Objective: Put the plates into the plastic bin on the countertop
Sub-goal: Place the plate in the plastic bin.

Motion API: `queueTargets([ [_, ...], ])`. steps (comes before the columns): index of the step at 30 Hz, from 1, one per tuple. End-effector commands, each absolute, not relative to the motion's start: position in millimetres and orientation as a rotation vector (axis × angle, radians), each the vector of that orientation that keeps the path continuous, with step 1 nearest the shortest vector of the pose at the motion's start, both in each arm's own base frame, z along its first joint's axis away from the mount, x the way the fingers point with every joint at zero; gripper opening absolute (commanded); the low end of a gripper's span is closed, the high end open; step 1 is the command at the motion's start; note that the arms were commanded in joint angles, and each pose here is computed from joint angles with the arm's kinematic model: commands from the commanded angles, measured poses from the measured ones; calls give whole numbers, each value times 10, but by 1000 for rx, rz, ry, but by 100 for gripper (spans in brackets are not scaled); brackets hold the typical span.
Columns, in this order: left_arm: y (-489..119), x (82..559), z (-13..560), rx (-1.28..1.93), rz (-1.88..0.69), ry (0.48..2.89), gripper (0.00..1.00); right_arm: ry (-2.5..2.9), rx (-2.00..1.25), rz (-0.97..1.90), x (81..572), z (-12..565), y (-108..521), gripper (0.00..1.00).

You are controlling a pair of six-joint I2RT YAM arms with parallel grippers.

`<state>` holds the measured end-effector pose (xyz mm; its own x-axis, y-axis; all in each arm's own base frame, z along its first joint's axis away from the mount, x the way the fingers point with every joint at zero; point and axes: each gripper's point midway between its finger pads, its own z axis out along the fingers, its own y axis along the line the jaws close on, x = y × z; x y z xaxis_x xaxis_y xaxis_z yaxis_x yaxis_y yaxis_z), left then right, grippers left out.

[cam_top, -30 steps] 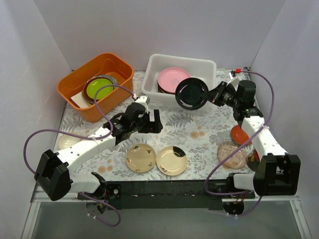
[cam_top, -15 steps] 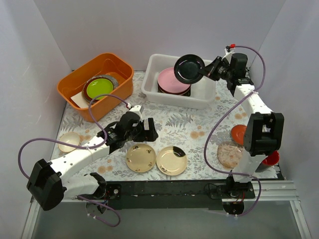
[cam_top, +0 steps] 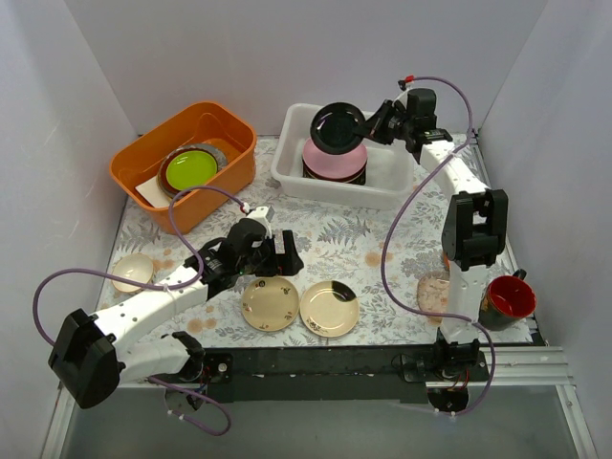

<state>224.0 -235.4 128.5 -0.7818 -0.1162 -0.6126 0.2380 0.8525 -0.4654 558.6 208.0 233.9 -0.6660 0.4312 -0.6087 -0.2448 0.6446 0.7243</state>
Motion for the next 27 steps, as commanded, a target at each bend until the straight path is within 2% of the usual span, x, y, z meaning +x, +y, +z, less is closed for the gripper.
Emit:
queueTargets([
  [1,-2379,2214,1389,83,-752,2329,98,2031,140,1013,5742,2379,2053,1],
  [14,-2528,2168,1410,126,-821,2337,98,2130,218,967,6023,1689,2115,1],
  [24,-2587,2090,1342,157,-838,2370,98,2142,231,987,6173,1494,2166,1],
  [27,-2583,2096,1350,150,-836,2368,98,2155,242,1024,6153,1424,2205,5],
])
